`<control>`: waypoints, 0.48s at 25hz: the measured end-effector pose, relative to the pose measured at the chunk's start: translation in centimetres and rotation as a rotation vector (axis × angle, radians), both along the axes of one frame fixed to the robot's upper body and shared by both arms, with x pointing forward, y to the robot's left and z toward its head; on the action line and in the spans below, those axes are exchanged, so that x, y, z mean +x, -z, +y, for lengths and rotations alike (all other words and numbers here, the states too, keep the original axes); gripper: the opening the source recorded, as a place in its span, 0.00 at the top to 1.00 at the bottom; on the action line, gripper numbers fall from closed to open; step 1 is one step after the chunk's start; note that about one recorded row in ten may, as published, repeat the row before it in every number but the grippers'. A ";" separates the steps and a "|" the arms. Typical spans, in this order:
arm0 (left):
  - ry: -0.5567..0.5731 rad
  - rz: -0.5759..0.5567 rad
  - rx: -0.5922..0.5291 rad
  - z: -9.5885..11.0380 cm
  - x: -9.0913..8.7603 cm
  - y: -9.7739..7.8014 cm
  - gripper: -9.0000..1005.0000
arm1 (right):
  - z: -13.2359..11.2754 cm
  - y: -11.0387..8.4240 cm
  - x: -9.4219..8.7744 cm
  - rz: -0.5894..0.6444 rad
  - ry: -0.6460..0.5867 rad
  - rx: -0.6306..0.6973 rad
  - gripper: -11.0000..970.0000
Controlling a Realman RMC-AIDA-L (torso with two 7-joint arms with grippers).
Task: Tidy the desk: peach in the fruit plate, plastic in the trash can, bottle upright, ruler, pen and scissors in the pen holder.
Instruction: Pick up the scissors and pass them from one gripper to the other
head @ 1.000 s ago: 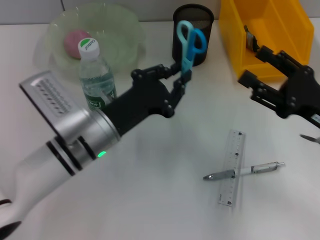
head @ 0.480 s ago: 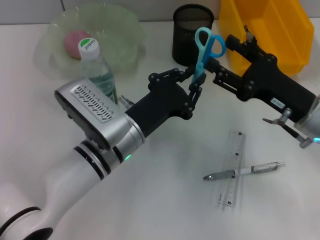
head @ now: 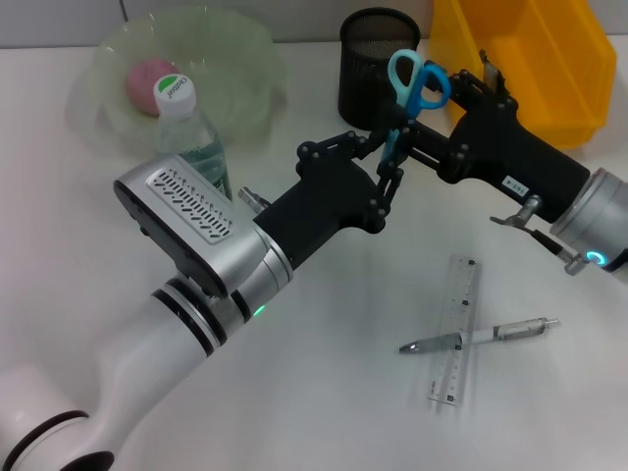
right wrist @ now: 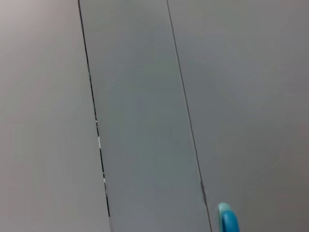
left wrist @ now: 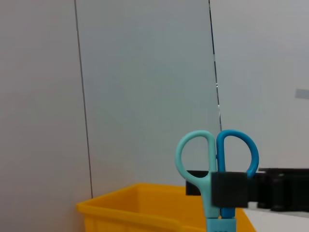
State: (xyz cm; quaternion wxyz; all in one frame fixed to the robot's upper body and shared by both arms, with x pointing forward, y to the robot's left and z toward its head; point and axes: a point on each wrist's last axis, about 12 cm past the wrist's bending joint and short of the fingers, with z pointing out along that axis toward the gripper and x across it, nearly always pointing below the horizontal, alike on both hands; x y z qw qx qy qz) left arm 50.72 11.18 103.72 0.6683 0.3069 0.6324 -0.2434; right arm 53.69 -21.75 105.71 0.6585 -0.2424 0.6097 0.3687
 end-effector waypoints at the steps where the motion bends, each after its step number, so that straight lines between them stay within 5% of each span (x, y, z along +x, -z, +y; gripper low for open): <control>1: 0.001 0.001 0.000 -0.1 0.0 0.0 0.78 | 0.1 0.0 0.0 -0.003 -0.002 -0.003 0.31; 8: 0.004 0.006 0.002 -0.2 -0.1 0.0 0.78 | 0.3 0.1 0.0 -0.007 -0.008 -0.010 0.34; 12: 0.004 0.006 0.002 -0.2 -0.1 0.0 0.78 | 0.1 0.2 -0.2 -0.006 -0.003 -0.016 0.51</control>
